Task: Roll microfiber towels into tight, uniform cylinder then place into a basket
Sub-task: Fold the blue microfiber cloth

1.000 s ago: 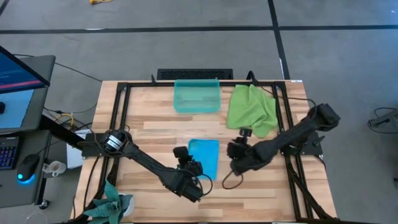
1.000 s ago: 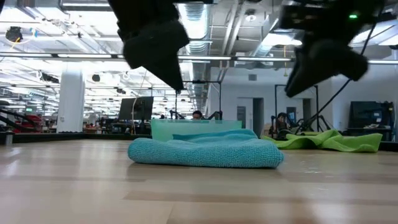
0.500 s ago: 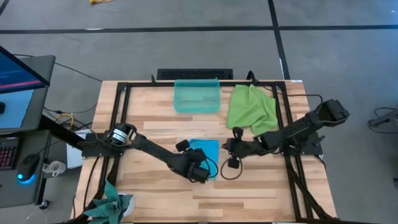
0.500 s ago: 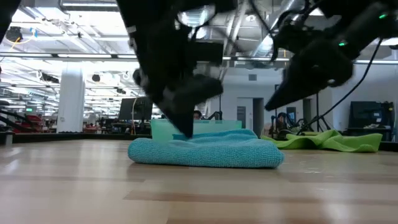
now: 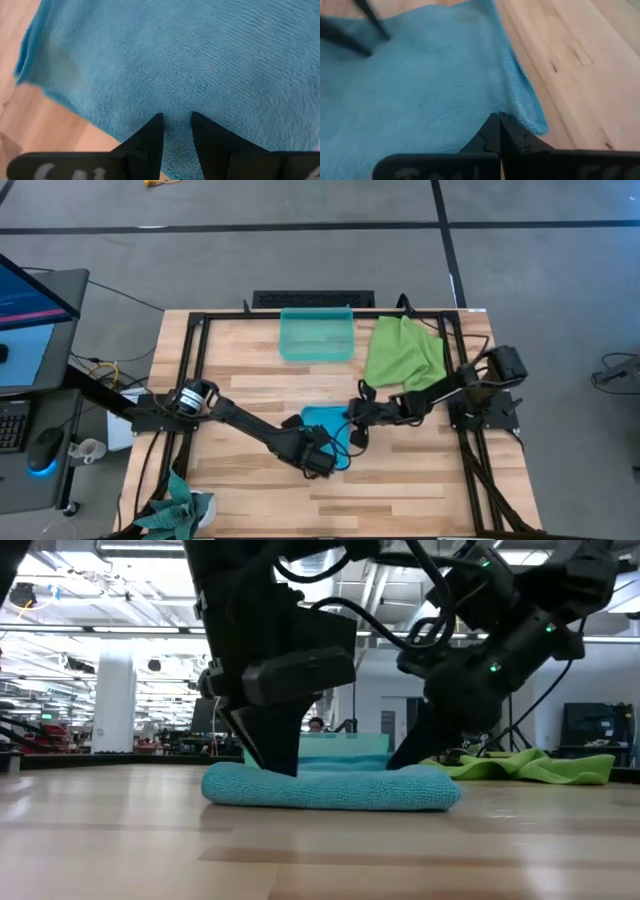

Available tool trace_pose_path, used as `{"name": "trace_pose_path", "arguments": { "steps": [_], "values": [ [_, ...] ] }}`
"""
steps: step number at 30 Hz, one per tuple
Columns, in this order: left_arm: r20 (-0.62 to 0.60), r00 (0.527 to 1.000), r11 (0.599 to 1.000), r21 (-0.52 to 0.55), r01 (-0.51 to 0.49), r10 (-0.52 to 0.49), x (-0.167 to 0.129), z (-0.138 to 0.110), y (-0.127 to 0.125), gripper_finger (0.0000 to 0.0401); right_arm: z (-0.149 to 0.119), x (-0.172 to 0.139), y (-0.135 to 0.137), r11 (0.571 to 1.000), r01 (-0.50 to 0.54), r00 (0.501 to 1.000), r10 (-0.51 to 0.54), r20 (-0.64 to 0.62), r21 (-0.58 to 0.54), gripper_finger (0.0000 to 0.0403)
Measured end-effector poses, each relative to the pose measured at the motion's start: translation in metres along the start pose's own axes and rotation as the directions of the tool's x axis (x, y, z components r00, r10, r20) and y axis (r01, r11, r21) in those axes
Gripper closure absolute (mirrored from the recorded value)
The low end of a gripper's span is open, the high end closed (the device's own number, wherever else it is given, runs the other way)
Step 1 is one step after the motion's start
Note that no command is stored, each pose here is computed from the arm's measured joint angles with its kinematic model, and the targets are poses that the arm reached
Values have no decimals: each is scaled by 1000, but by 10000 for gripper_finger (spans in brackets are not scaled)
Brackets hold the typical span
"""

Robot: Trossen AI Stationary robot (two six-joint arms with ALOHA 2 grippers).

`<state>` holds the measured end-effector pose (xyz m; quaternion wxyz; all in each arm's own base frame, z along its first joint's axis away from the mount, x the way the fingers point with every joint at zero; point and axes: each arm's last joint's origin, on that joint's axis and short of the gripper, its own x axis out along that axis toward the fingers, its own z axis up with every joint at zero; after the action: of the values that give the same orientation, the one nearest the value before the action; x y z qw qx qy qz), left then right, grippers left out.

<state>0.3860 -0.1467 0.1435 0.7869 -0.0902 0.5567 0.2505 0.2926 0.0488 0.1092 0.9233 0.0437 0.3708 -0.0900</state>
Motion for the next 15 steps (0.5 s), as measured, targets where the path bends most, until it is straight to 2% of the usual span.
{"name": "trace_pose_path", "arguments": {
  "steps": [8, 15],
  "values": [
    [-21, 999, 1000, -4, 27, -27, -2, -4, -4, 308, 3, 3, -10, 995, 26, 1000, -25, -5, 101, 396],
    [73, 996, 997, 46, -57, 54, -2, -1, -1, 308, 1, 3, -12, 991, 38, 999, -35, -26, 128, 391]
  ]
}}
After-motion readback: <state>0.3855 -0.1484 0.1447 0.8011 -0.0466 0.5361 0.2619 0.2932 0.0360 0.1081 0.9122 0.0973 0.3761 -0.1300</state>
